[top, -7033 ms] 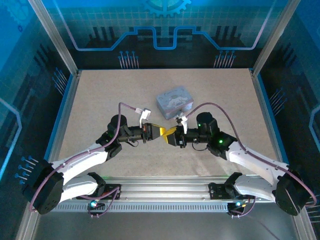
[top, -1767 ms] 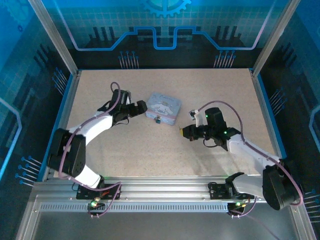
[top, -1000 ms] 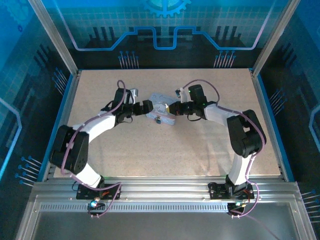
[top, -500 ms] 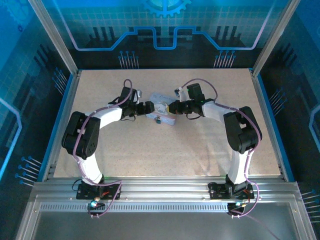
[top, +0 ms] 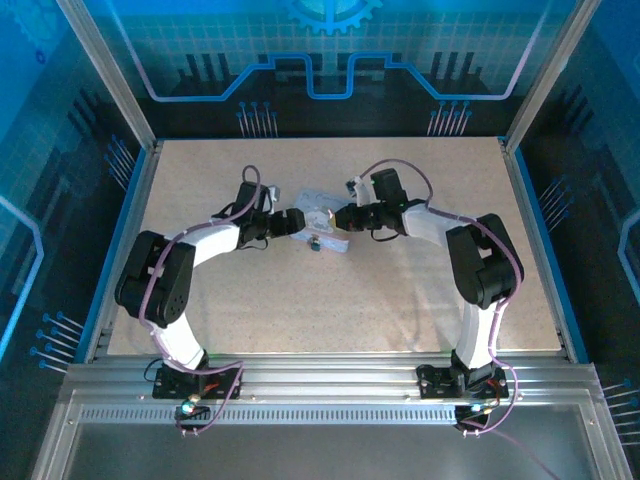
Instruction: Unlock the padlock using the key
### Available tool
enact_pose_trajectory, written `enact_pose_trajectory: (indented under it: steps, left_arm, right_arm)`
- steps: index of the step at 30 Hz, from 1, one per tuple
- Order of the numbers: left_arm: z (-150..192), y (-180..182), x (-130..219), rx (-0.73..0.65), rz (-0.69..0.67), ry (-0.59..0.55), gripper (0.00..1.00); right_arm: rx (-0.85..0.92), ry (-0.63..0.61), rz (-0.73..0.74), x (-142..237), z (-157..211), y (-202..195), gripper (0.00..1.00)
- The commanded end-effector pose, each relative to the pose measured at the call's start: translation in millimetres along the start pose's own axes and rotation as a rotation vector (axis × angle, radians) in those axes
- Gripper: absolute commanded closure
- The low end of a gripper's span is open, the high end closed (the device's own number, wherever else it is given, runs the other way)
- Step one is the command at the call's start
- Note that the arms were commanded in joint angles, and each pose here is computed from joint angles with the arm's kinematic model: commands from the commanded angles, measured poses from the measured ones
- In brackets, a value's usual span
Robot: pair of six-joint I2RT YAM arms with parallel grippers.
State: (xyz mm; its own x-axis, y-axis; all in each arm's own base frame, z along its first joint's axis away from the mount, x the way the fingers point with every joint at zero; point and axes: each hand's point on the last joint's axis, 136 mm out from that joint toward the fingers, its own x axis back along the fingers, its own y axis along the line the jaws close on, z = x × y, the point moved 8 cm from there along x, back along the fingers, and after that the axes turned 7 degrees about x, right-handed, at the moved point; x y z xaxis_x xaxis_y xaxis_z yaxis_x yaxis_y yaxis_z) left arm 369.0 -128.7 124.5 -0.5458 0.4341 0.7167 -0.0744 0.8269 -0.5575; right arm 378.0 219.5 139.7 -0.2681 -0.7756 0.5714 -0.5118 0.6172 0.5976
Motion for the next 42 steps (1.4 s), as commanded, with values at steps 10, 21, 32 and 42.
enact_pose_trajectory:
  steps: [10, 21, 32, 42]
  left_arm:
    - [39.4, 20.5, 27.3, 0.049, -0.08, 0.049, 0.13]
    - [10.9, -12.3, 93.6, -0.042, -0.035, -0.172, 0.06]
    - [71.4, -17.6, 122.1, -0.135, 0.051, -0.21, 0.09]
    - [108.9, -24.4, 92.0, -0.239, 0.114, -0.144, 0.1]
  right_arm:
    - [-0.094, 0.178, 0.017, -14.3, 68.4, 17.0, 1.0]
    - [-0.065, 0.146, 0.028, -11.6, 62.4, 19.8, 1.0]
    - [-0.049, 0.156, 0.047, -13.3, 57.5, 18.5, 1.0]
    - [-0.049, 0.163, 0.058, -11.4, 57.5, 18.6, 1.0]
